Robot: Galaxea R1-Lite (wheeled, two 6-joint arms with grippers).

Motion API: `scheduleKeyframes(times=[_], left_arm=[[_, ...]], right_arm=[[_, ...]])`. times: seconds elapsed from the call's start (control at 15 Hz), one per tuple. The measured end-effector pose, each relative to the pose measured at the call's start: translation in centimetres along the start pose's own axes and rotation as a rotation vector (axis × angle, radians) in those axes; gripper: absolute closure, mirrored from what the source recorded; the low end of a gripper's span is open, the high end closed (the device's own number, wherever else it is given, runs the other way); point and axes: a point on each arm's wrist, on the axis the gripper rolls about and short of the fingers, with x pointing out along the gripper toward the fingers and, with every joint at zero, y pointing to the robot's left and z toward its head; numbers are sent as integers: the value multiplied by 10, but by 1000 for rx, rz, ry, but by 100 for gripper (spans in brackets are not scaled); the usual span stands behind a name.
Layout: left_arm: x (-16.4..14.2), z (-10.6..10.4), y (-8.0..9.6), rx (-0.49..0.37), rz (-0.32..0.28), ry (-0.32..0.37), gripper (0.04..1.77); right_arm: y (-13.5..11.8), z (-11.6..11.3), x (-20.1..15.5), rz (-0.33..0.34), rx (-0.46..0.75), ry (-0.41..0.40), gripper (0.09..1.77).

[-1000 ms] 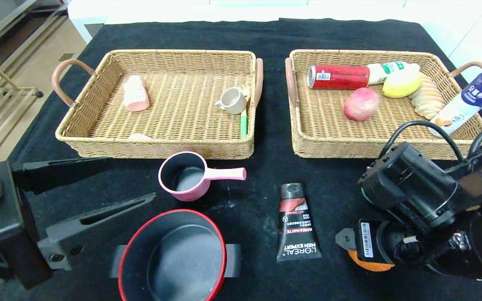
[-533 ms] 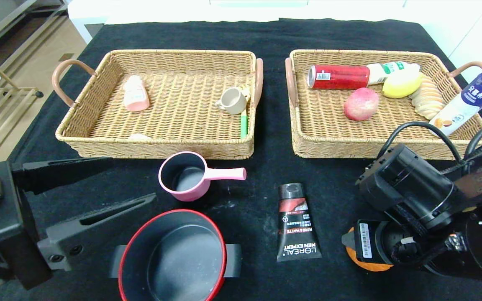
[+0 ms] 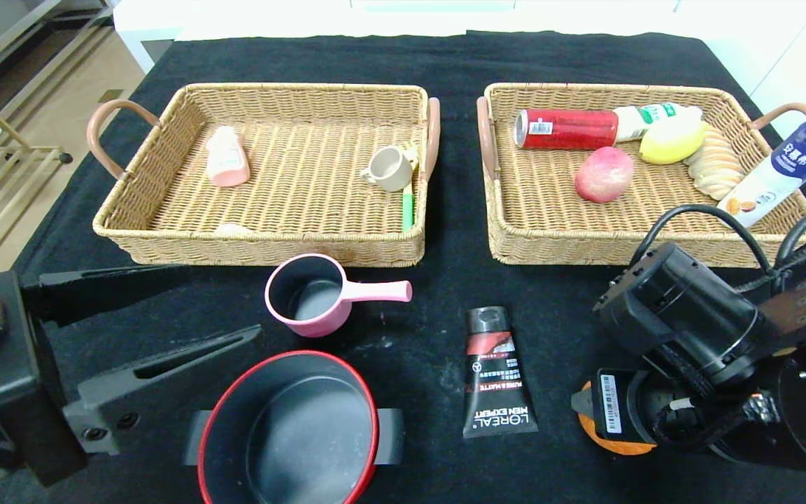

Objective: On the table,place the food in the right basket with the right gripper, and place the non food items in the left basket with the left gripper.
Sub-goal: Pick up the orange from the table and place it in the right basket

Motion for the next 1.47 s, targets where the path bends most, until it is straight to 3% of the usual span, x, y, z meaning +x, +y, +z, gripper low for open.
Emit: scheduleKeyframes(times=[0.27,0.8,1.2,1.47], left_arm=[[-1,0,0,-1,-2,5,9],[-2,0,0,-1,3,0,9],[-3,2,0,0,6,-8,9],[-5,4,0,1,7,-15,9]], right_arm=[[-1,0,-8,-23,-18,-55,66],[-22,2,-61,59,-107,-140,66],[-25,32,-104,139,-142,-298,66],[-22,64,-119,151,-124,-396,66]])
